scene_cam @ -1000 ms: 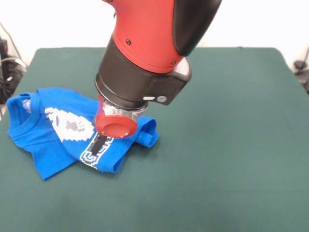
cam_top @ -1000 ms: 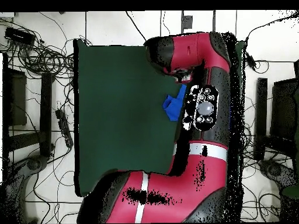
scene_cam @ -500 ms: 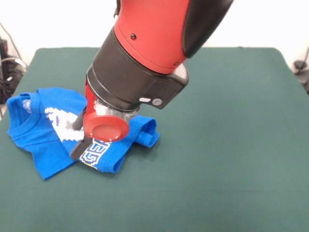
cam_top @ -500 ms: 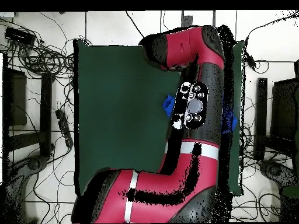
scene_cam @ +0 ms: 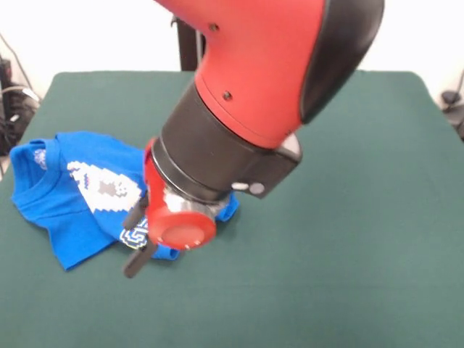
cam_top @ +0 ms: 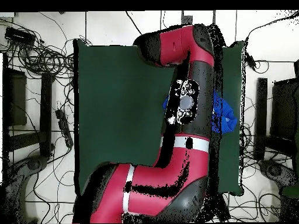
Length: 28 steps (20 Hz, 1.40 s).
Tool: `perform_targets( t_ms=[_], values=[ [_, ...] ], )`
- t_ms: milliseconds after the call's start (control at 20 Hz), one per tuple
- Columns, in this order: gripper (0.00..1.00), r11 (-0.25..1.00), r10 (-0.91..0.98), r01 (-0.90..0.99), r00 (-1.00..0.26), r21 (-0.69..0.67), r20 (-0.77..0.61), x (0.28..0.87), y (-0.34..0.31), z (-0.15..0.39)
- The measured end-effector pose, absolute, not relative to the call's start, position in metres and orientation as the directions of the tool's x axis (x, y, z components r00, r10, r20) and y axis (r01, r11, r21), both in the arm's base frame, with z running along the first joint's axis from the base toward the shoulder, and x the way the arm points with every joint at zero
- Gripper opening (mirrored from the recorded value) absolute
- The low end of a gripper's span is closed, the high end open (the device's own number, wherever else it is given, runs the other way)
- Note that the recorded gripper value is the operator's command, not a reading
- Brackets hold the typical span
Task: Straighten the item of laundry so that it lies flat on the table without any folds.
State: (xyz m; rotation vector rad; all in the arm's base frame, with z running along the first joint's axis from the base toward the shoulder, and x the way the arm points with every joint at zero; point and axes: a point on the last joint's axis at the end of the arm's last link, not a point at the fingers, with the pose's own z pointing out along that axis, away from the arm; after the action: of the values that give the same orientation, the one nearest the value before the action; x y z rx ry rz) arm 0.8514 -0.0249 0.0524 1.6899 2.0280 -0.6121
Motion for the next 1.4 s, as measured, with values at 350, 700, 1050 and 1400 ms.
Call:
perform_targets(
  t_ms=[350,700,1050,1400],
  values=[
    [1.0,0.163,0.819,0.982,-0.187,-0.092,-0.542,0.844,0.0,0.017],
    [1.0,0.128,0.835,0.976,-0.202,-0.176,-0.512,0.828,0.018,-0.007],
    [1.0,0.118,0.834,0.972,-0.209,-0.204,-0.51,0.821,0.016,-0.025],
    [1.0,0.116,0.831,0.968,-0.218,-0.224,-0.512,0.815,0.013,-0.039]
  ],
)
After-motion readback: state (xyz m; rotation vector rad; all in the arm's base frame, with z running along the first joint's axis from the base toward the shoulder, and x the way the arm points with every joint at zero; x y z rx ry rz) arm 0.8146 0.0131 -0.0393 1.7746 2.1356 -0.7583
